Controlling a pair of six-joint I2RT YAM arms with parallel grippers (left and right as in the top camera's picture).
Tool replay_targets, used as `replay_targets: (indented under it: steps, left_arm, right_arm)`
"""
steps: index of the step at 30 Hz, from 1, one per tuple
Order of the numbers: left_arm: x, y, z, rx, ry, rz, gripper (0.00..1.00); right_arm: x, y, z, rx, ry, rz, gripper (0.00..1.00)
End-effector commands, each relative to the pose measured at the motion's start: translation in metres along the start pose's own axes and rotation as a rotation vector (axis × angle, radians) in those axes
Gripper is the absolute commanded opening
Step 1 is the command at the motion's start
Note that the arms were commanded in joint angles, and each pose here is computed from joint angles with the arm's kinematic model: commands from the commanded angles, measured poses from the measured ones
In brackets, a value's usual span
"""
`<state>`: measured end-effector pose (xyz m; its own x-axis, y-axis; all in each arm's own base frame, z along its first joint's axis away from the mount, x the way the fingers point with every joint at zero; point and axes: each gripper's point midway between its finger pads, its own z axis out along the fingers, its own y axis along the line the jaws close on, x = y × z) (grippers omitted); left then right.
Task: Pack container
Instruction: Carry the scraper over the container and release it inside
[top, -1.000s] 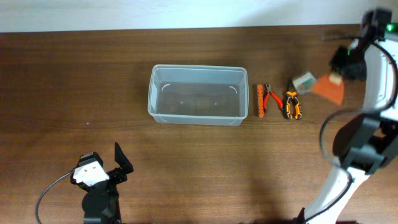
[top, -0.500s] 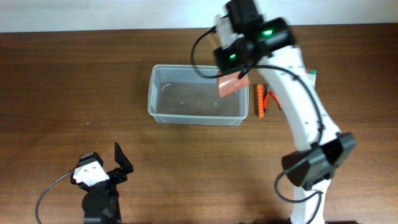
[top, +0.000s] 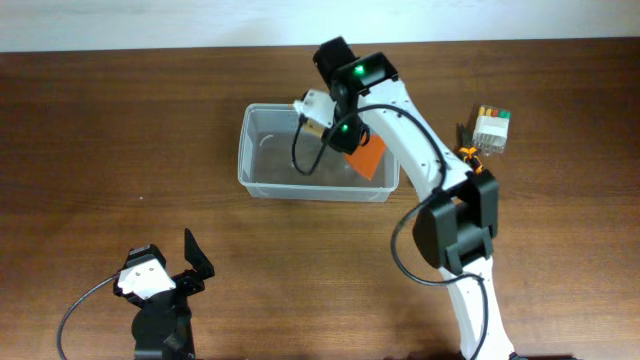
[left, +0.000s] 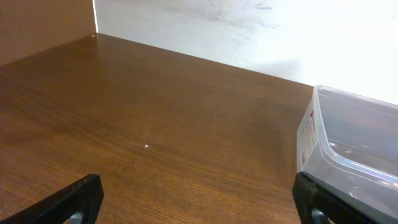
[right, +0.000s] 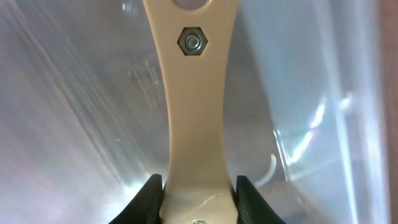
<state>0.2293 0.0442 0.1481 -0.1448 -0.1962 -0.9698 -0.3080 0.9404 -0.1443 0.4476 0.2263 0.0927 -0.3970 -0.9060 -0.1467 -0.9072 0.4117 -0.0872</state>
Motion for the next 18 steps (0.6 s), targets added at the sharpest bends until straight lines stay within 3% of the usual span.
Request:
replay_targets:
  steps: [1, 2, 4, 6, 11, 12, 13, 14, 18]
  left_arm:
    - [0.001, 0.0, 0.0, 0.0, 0.0, 0.01, 0.99]
    - [0.001, 0.0, 0.0, 0.0, 0.0, 0.01, 0.99]
    - [0.001, 0.0, 0.0, 0.0, 0.0, 0.01, 0.99]
    - [0.001, 0.0, 0.0, 0.0, 0.0, 0.01, 0.99]
    - [0.001, 0.0, 0.0, 0.0, 0.001, 0.01, 0.99]
    - [0.001, 0.0, 0.0, 0.0, 0.0, 0.01, 0.99]
    - [0.001, 0.0, 0.0, 0.0, 0.0, 0.01, 0.99]
    - [0.001, 0.0, 0.0, 0.0, 0.0, 0.01, 0.99]
    - [0.001, 0.0, 0.0, 0.0, 0.0, 0.01, 0.99]
  right_arm:
    - [-0.003, 0.004, 0.019, -0.031, 0.003, -0.132, 0.04]
    - [-0.003, 0.004, 0.023, -0.036, 0.005, -0.132, 0.05]
    - [-0.005, 0.003, 0.025, -0.032, -0.001, -0.132, 0.16]
    - [-0.006, 0.002, 0.021, -0.023, -0.007, -0.133, 0.34]
    - [-0.013, -0.003, -0.026, 0.035, -0.064, -0.048, 0.38]
    - [-0.014, -0.003, -0.039, 0.045, -0.077, -0.032, 0.47]
    - [-0.015, -0.004, -0.057, 0.061, -0.098, -0.009, 0.78]
    - [-0.015, -0.004, -0.068, 0.071, -0.111, 0.003, 0.99]
    - [-0.008, -0.008, -0.126, 0.13, -0.185, 0.071, 0.99]
